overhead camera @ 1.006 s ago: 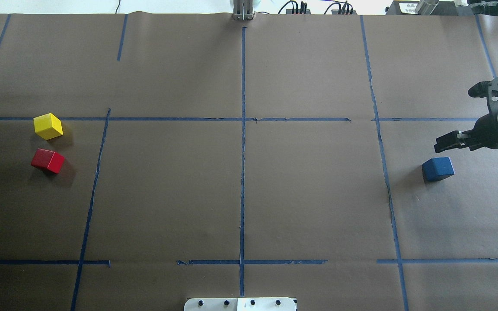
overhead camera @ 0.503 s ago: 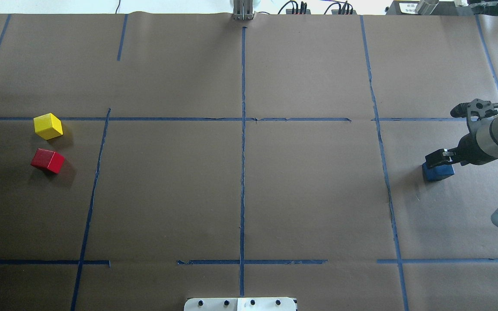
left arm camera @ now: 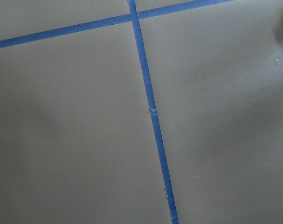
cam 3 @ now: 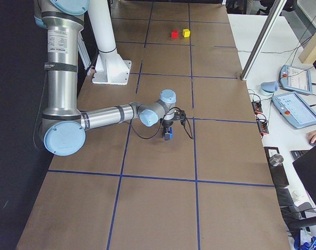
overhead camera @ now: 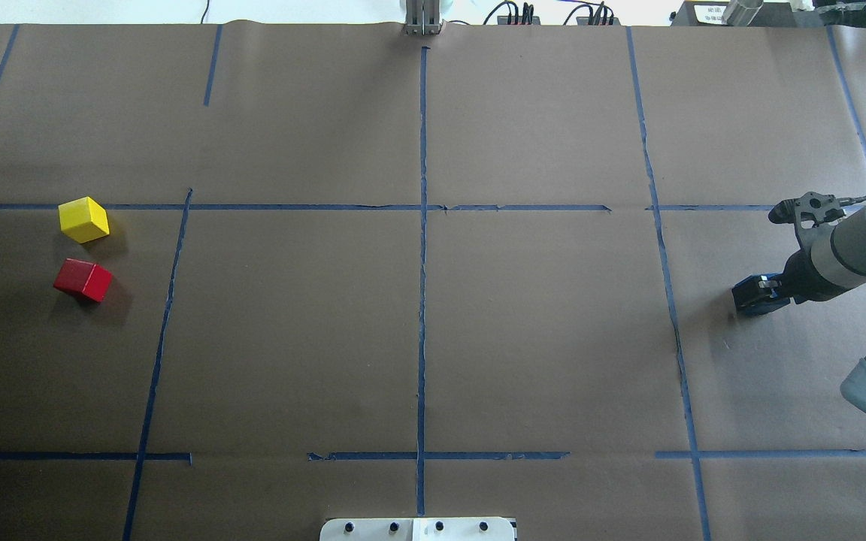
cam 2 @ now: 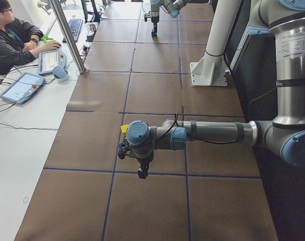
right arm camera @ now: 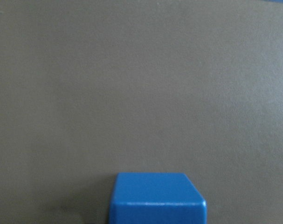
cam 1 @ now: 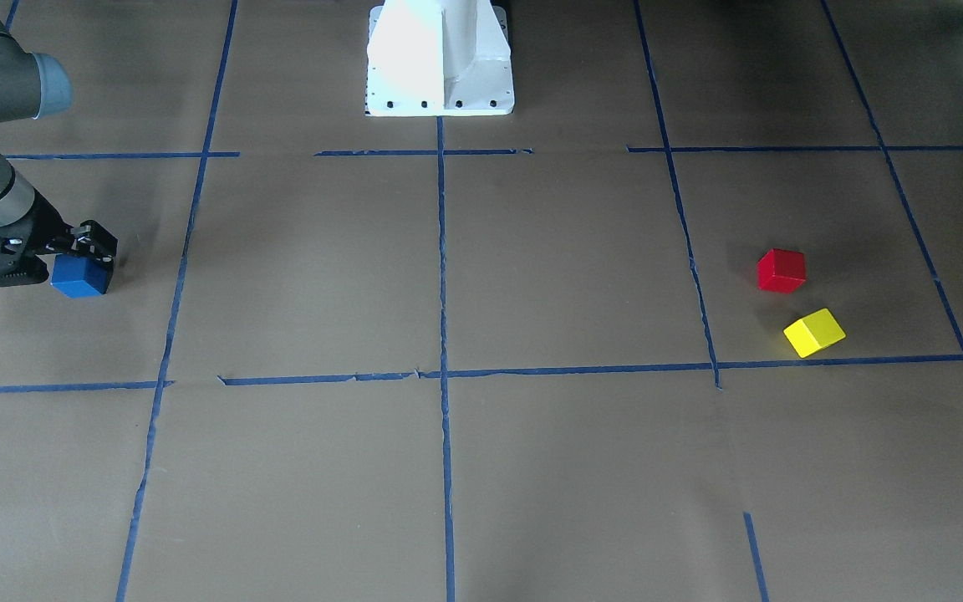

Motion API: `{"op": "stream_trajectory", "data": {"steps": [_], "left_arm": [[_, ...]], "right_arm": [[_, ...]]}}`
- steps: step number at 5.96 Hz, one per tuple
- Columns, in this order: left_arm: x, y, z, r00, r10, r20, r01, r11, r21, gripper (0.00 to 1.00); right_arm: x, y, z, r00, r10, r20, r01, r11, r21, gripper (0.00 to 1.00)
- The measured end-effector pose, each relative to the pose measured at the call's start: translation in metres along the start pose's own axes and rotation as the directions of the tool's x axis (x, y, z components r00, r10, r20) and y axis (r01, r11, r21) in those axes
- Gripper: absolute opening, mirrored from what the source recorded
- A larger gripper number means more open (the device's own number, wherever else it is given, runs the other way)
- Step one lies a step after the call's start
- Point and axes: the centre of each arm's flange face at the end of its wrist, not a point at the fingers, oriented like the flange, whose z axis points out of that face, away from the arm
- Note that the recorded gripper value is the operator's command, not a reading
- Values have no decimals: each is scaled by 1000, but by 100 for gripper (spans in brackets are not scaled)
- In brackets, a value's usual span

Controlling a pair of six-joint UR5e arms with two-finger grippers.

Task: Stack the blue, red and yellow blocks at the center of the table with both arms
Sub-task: 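Carry the blue cube with the right gripper to the table center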

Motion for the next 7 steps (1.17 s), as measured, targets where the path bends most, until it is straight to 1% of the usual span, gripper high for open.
{"op": "stream_trajectory", "data": {"steps": [1, 3, 4, 5, 6, 7], "left_arm": [[0, 0, 0, 1000, 0, 0, 0, 1000, 0, 100], [1, 0, 0, 1000, 2, 0, -2, 1000, 0, 100], [1, -1, 0, 1000, 3, 0, -3, 1000, 1, 100], [2, -1, -1, 1000, 5, 0, -5, 1000, 3, 100], [2, -1, -1, 1000, 7, 0, -7, 1000, 4, 100], [3, -1, -2, 1000, 8, -1, -8, 1000, 4, 100]], "right_arm": [[-2, -1, 1, 1000, -2, -1, 2, 1000, 1, 15], [-10, -5, -4, 1000, -10, 8, 10, 1000, 15, 2], [-27, -15, -14, 999, -23, 31, 22, 999, 38, 2], [-60, -36, -29, 997, -33, 66, 28, 997, 70, 2], [-109, -64, -51, 995, -15, 102, 5, 996, 94, 2], [-170, -89, -75, 992, 20, 123, -32, 995, 91, 2]]}}
